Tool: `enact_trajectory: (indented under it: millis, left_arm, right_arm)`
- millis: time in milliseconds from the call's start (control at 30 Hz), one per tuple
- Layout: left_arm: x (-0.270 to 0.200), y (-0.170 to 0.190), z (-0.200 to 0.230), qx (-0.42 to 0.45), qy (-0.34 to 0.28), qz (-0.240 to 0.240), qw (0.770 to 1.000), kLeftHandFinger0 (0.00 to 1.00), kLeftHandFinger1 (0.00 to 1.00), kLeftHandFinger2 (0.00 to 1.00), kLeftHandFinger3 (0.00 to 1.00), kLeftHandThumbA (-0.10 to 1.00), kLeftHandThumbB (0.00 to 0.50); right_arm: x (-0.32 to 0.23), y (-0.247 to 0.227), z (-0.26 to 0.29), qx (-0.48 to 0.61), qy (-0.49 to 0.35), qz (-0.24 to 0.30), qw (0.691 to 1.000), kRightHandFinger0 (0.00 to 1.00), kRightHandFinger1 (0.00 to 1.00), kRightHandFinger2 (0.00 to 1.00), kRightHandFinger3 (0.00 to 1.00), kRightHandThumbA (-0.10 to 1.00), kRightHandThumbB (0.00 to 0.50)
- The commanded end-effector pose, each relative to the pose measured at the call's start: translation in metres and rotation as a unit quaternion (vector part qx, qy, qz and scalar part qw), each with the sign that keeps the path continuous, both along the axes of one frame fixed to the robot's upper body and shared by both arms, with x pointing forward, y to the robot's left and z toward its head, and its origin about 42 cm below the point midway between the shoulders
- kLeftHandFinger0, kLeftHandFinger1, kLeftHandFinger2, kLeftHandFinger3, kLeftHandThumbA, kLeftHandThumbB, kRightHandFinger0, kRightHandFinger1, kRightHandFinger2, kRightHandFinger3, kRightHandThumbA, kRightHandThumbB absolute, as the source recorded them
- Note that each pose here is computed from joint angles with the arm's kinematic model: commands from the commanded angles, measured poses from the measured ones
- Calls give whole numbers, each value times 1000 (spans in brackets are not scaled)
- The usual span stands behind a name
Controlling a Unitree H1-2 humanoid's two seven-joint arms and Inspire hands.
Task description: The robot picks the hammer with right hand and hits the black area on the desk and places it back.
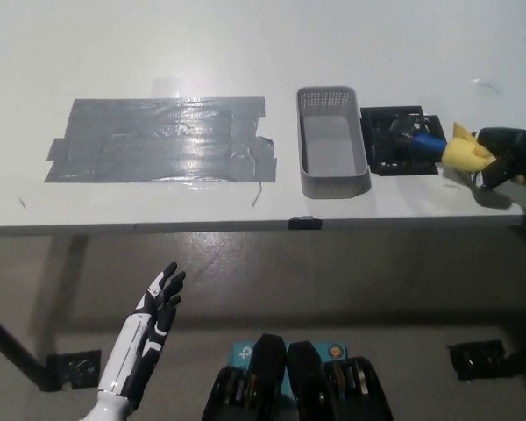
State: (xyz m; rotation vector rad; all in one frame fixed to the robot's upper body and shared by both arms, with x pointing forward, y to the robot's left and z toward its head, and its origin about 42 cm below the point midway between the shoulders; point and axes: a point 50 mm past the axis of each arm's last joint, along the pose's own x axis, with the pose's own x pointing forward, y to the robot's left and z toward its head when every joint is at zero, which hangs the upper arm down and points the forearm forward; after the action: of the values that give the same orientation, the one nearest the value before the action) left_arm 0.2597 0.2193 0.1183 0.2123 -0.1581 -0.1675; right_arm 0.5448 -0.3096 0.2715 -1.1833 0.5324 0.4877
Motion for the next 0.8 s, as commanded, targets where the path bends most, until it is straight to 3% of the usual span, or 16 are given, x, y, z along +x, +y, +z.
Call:
enact_trajectory:
  millis: [0,67,133,167,333,500,533,600,667,700,733,767]
  left_arm:
    - [1,4,11,3,-25,-2,1000,1000,1000,1000,1000,965,10]
    - [1,4,11,1,-24,-3,1000,1000,1000,1000,1000,965,13]
    - [1,4,11,1,-24,-3,1000,1000,1000,1000,1000,966,13]
    - [1,4,11,-1,-24,-2,1000,1000,1000,1000,1000,962,17]
    - [-1,4,10,-1,-25,1,1000,1000,1000,1000,1000,955,3]
    - [-5,0,7,-7,-17,2,1000,1000,1000,1000,1000,956,8]
    - [-4,0,7,-7,-21,2,1000,1000,1000,1000,1000,953,4]
    - [0,0,9,-9,-25,2,1000,1000,1000,1000,1000,955,3]
    - [-1,0,7,-10,-24,4,1000,1000,1000,1000,1000,959,8]
    - [0,0,7,-8,-27,5,1000,1000,1000,1000,1000,964,2]
    - [-1,1,7,-7,-26,5,1000,1000,1000,1000,1000,966,2]
    - [-4,2,7,-8,-24,5,1000,1000,1000,1000,1000,967,4]
  right_arm:
    - [2,-12,14,27,-7,-9,1000,1,581,924,375,-100,128]
    - [4,-14,27,59,-31,-15,998,71,616,984,676,-100,136]
    - [3,-14,27,60,-31,-15,998,103,616,984,808,-100,137]
    - [7,-17,42,92,-71,-10,993,89,572,941,1000,-100,133]
    - [19,-17,50,182,-131,-51,973,180,662,971,1000,-100,92]
    - [22,-11,41,218,-152,-104,958,160,642,945,982,-100,109]
    - [24,-10,34,227,-156,-114,954,158,628,915,910,-100,124]
    - [27,-9,30,242,-163,-126,948,151,616,902,899,-100,124]
    - [29,-6,23,238,-172,-146,945,212,657,935,921,-100,146]
    - [30,-4,20,229,-181,-153,944,300,750,1000,1000,-70,133]
    - [30,0,14,218,-190,-162,944,451,862,1000,1000,127,99]
    - [28,3,8,234,-191,-177,937,487,919,1000,1000,451,158]
